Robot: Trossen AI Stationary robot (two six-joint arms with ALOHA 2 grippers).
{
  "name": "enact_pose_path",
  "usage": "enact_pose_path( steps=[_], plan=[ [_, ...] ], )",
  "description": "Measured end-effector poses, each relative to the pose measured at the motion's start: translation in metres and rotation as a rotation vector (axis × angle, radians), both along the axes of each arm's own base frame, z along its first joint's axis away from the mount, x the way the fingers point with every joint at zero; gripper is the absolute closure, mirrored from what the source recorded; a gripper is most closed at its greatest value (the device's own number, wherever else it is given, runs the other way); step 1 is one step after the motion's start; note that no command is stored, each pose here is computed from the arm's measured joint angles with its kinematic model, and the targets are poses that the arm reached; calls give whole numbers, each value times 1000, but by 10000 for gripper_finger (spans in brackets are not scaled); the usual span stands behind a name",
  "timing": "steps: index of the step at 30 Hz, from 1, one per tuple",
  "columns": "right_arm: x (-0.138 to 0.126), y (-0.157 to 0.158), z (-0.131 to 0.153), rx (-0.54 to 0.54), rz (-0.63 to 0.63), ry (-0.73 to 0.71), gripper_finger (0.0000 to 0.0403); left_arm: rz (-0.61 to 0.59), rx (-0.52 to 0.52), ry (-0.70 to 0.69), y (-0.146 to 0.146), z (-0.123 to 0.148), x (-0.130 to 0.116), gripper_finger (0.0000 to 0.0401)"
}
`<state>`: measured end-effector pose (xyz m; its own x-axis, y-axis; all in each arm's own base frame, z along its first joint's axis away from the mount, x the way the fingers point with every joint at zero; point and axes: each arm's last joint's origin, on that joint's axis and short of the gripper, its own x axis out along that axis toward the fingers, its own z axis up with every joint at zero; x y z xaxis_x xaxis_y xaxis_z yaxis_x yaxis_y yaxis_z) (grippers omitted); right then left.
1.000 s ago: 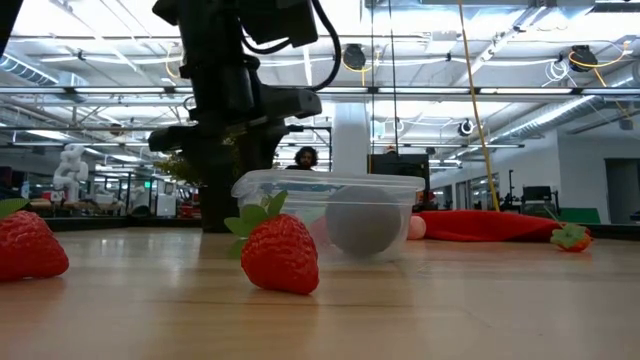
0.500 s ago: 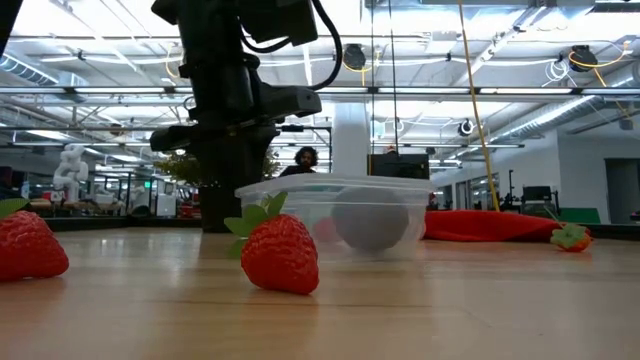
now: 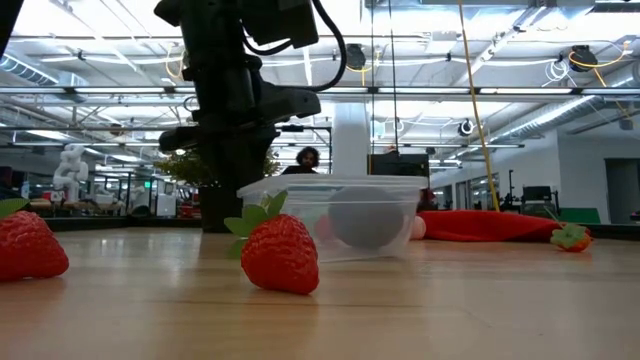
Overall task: Pick and placing Produce into tupperware
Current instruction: Adjust the transparent bin
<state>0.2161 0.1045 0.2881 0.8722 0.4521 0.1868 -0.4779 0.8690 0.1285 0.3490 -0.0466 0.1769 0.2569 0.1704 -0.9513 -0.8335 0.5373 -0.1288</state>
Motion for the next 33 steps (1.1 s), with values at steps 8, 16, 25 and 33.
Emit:
enact_pose_path(
  steps=[8, 16, 25, 33],
  plan=[
    [0, 0, 0, 0, 0, 0, 161, -79, 25, 21, 1, 0, -1, 376],
    [0, 0, 0, 0, 0, 0, 161, -152, 46, 44, 12, 0, 0, 372],
    [0, 0, 0, 1, -2, 0, 161, -271, 41, 66, 20, 0, 1, 371],
    [0, 0, 0, 1, -3, 0, 161, -332, 51, 76, 22, 0, 1, 371]
  ],
)
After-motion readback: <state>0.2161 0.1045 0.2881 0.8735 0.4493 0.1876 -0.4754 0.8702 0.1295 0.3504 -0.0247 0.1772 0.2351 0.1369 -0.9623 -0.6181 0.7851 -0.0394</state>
